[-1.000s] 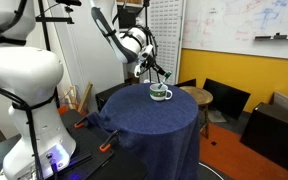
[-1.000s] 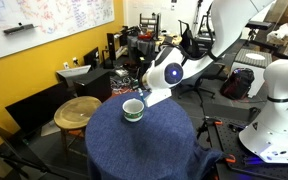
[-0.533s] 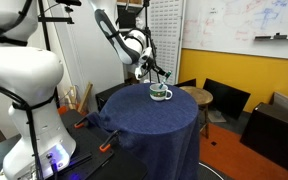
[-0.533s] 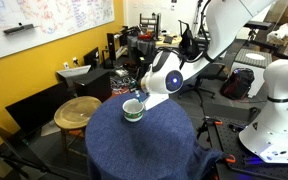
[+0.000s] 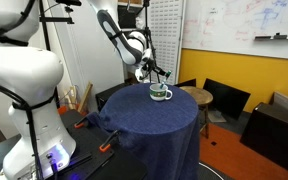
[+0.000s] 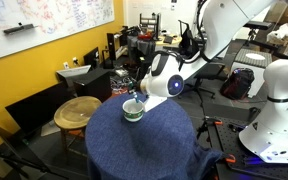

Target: Put the marker in the cup

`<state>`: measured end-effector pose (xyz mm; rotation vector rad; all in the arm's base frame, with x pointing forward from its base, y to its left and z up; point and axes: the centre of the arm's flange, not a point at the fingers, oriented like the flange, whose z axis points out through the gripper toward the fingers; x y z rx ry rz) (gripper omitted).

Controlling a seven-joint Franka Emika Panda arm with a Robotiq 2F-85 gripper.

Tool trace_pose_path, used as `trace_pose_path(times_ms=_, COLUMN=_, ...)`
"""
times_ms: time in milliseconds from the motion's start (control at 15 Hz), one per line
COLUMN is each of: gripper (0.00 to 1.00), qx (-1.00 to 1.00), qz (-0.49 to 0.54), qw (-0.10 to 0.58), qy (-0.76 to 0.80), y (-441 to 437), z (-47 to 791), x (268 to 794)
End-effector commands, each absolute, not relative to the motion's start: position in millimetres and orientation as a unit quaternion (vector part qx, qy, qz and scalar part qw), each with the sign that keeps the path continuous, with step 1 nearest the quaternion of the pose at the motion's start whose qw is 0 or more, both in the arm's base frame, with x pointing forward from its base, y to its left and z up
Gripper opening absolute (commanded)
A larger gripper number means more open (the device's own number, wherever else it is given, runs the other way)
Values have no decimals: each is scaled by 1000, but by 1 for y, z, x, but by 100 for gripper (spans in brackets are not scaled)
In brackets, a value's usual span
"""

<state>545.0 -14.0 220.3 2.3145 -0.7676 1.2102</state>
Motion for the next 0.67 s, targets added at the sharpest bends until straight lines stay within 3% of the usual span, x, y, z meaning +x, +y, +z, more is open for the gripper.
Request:
trace_pose_path(times_ms=0, gripper=5, qx=828, qz=451, qw=197, qy=-269, y=-12, z=215, x=550)
trace_pose_path(times_ms=133, gripper=5, qx=830, qz=453, qw=194, qy=-260, y=-9, z=214, x=550)
trace_pose_path(times_ms=200, gripper=20, qx=831, qz=453, qw=194, qy=-258, y=-8, z=214, x=550)
trace_pose_path(times_ms=267, gripper=46, qx=832, qz=452, qw=196, qy=-256, y=-7, z=213, x=550)
trace_pose_path(times_ms=400, gripper=54, qx=833, qz=452, qw=194, qy=-254, y=-6, z=212, x=550)
trace_pose_path(times_ms=600, gripper=76, qx=833, qz=451, qw=194, qy=-255, y=-7, z=212, x=550)
